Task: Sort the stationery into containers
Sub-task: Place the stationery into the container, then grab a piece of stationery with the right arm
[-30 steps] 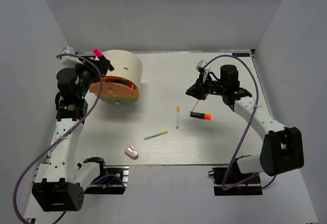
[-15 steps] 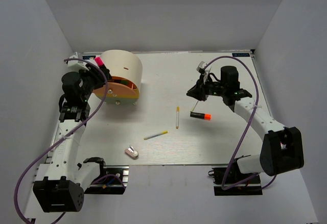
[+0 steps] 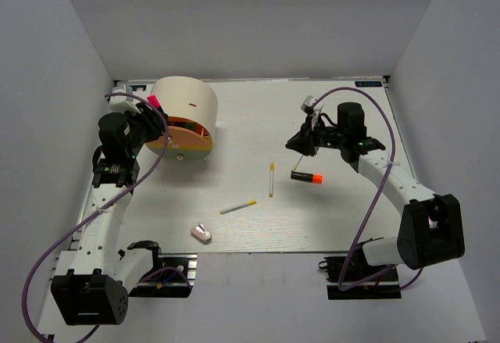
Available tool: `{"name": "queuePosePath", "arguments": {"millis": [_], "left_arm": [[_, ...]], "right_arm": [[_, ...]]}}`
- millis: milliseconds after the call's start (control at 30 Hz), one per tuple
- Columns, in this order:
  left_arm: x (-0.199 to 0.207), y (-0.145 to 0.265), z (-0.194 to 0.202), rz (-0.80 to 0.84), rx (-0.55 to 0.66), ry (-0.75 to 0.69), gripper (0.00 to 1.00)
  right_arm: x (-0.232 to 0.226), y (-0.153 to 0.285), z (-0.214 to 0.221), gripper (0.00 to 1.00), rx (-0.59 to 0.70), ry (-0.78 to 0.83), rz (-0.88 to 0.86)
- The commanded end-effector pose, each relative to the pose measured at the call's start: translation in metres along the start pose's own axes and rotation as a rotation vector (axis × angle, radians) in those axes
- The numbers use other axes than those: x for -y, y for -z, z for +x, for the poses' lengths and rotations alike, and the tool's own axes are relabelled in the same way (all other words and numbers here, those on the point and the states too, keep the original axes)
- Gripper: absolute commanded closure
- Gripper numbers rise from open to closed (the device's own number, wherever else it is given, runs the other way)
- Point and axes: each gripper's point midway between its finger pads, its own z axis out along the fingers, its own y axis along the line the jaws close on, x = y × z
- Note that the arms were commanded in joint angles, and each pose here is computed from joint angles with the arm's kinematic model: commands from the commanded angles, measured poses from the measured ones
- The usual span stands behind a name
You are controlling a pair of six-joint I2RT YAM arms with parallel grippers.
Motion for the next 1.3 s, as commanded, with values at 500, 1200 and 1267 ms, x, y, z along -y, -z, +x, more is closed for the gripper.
{"name": "queuePosePath", "arguments": {"millis": [500,1200,1267], "left_arm": [[0.017,0.008,-0.021,0.05,0.027,-0.028,0.26],[0.013,0.073,-0.019,-0.057,0.031,0.082,0.76],[0.014,0.083,-0.008,-0.062,0.002,0.137,0.69]], "right_arm": [[0.002,0.005,-0.002,0.67,0.015,0.053,0.024],[0.054,0.022,0.064,0.93,-0.271,0.006,0.179],[0.061,0.023,0.088,0.8,-0.39,0.001,0.17]]}}
